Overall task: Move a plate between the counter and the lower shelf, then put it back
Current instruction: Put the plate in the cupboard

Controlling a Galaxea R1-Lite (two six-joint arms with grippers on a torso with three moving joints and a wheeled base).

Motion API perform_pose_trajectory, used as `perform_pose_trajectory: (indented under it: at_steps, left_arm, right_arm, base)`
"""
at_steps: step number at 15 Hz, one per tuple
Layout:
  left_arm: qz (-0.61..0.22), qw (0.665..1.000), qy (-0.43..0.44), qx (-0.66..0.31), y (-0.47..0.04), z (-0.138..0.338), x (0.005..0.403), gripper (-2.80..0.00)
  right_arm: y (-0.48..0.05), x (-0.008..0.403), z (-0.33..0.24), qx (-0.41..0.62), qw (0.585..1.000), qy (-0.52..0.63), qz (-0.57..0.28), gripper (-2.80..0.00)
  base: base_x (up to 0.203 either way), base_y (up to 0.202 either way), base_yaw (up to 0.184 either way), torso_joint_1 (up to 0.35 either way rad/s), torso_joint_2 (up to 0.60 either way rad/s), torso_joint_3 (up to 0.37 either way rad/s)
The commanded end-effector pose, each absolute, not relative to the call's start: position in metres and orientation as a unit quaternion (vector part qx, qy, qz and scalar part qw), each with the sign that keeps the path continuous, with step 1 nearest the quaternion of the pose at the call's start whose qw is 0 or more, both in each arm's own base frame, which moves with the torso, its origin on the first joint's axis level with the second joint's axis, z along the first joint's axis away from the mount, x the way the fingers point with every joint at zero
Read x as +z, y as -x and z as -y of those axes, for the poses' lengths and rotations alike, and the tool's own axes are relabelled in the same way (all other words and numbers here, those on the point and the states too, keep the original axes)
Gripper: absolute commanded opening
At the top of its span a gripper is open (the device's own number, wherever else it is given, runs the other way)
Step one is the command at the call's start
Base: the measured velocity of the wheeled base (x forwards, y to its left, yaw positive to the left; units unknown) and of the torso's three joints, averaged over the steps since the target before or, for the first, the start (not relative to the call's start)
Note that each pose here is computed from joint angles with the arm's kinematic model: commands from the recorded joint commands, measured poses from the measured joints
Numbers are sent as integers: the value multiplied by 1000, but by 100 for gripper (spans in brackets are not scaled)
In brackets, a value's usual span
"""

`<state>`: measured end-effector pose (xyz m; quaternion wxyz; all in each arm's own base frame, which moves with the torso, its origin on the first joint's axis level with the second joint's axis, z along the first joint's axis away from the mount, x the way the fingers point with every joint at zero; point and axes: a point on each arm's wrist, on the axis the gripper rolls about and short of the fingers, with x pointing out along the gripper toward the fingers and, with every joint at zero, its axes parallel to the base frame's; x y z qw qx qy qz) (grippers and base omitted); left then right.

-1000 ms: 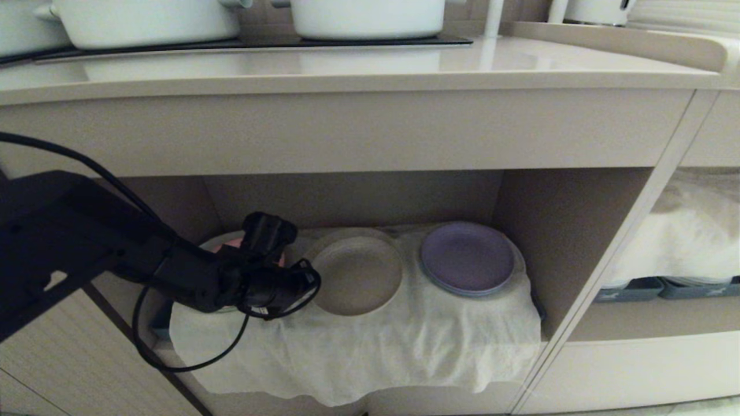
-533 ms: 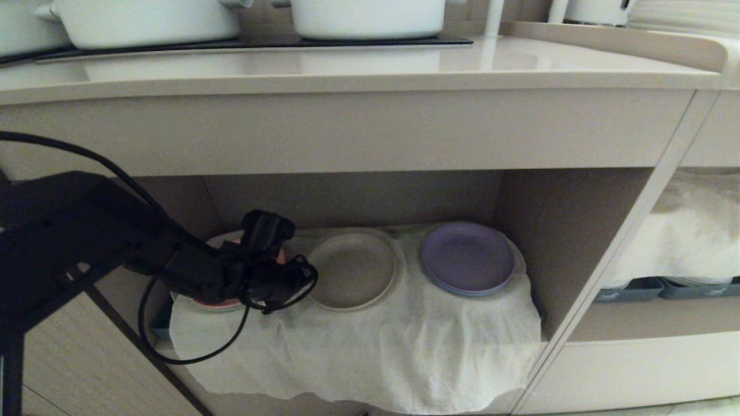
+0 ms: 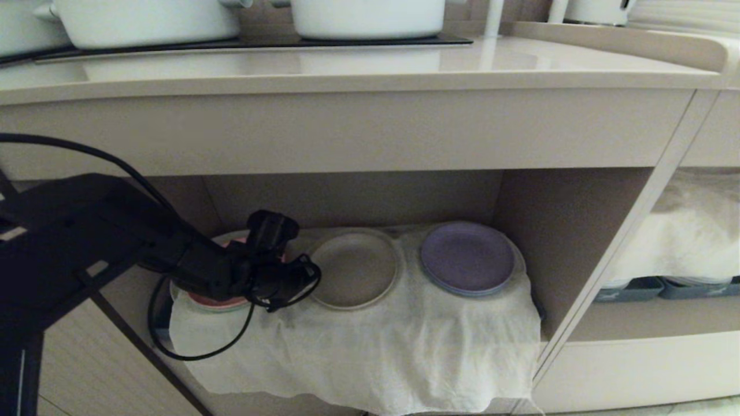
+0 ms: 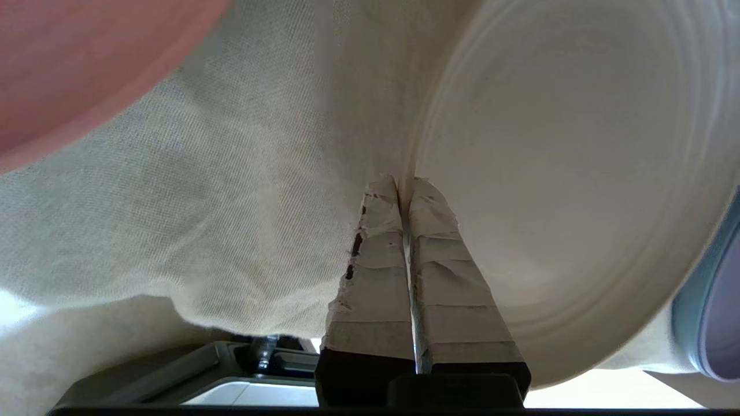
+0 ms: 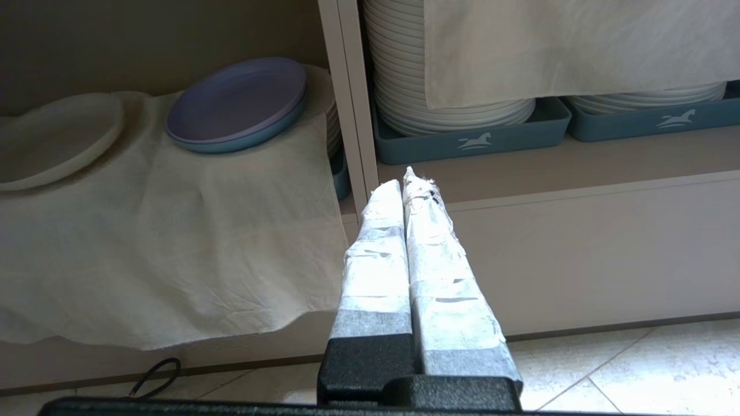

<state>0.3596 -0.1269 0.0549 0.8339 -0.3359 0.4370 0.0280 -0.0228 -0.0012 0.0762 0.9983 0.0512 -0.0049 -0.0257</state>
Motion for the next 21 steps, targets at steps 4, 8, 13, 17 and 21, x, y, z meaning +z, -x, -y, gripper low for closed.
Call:
perform_pose_trajectory:
  at_steps: [4, 8, 13, 17, 21]
  left_arm:
    - [-432, 835, 340, 26, -365, 129, 56, -280]
    - [-429, 836, 342, 23, -368, 130, 57, -280]
    - [-433, 834, 340, 25, -368, 130, 54, -280]
    - [-437, 833, 339, 27, -368, 130, 51, -280]
    - [-437, 833, 338, 27, -368, 130, 51, -280]
  right_arm:
    - [23, 76, 1, -26, 998, -51, 5, -280]
    - [23, 76, 1, -26, 998, -51, 4, -280]
    - [23, 76, 1, -26, 998, -51, 4, -280]
    - [23, 76, 1, -26, 998, -51, 4, -280]
    - [23, 76, 1, -26, 998, -51, 5, -280]
  base:
    - [0, 0, 0, 0, 0, 0]
    - [0, 0, 0, 0, 0, 0]
    - [0, 0, 0, 0, 0, 0]
    - [0, 0, 0, 0, 0, 0]
    - [0, 0, 0, 0, 0, 0]
